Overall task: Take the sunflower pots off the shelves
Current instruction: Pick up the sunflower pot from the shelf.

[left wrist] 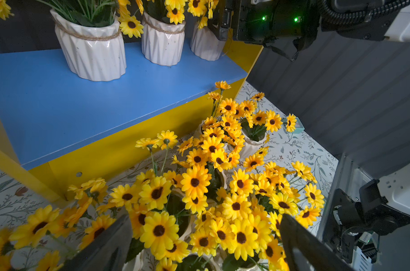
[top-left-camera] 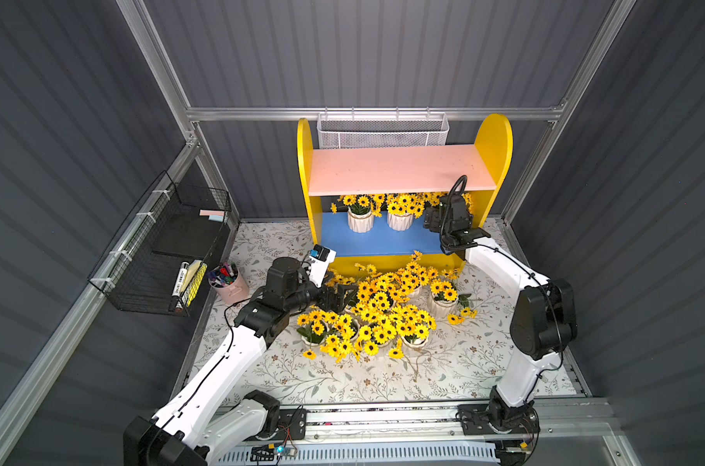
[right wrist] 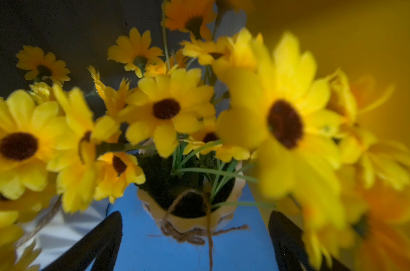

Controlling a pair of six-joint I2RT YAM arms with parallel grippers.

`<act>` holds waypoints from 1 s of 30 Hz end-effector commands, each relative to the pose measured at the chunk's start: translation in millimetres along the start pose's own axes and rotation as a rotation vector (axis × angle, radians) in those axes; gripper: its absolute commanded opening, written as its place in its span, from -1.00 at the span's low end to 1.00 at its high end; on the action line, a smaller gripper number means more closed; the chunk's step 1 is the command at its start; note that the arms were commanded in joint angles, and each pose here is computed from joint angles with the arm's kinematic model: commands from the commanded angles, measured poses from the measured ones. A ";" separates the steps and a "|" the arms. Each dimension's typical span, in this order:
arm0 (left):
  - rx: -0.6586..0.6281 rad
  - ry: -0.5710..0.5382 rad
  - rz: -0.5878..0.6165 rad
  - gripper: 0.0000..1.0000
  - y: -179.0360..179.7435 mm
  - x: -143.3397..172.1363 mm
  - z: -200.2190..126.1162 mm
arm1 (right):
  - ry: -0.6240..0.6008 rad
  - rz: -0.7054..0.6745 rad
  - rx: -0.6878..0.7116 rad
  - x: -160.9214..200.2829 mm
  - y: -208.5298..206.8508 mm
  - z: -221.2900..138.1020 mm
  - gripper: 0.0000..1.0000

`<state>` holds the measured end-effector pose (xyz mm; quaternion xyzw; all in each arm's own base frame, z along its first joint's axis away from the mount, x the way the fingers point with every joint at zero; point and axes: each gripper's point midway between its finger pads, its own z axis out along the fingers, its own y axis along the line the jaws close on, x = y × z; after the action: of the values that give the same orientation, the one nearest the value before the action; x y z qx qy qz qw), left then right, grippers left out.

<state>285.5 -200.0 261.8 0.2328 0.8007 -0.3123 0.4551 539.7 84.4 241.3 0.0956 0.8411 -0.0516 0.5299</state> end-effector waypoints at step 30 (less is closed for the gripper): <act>0.038 0.005 0.044 0.99 -10.4 6.3 2.8 | -0.093 0.005 0.023 -3.0 -7.0 49.9 0.98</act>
<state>280.7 -205.4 257.3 0.2463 0.7989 -0.3131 0.4506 574.2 77.9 217.9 0.0966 0.8220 -0.0445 0.5595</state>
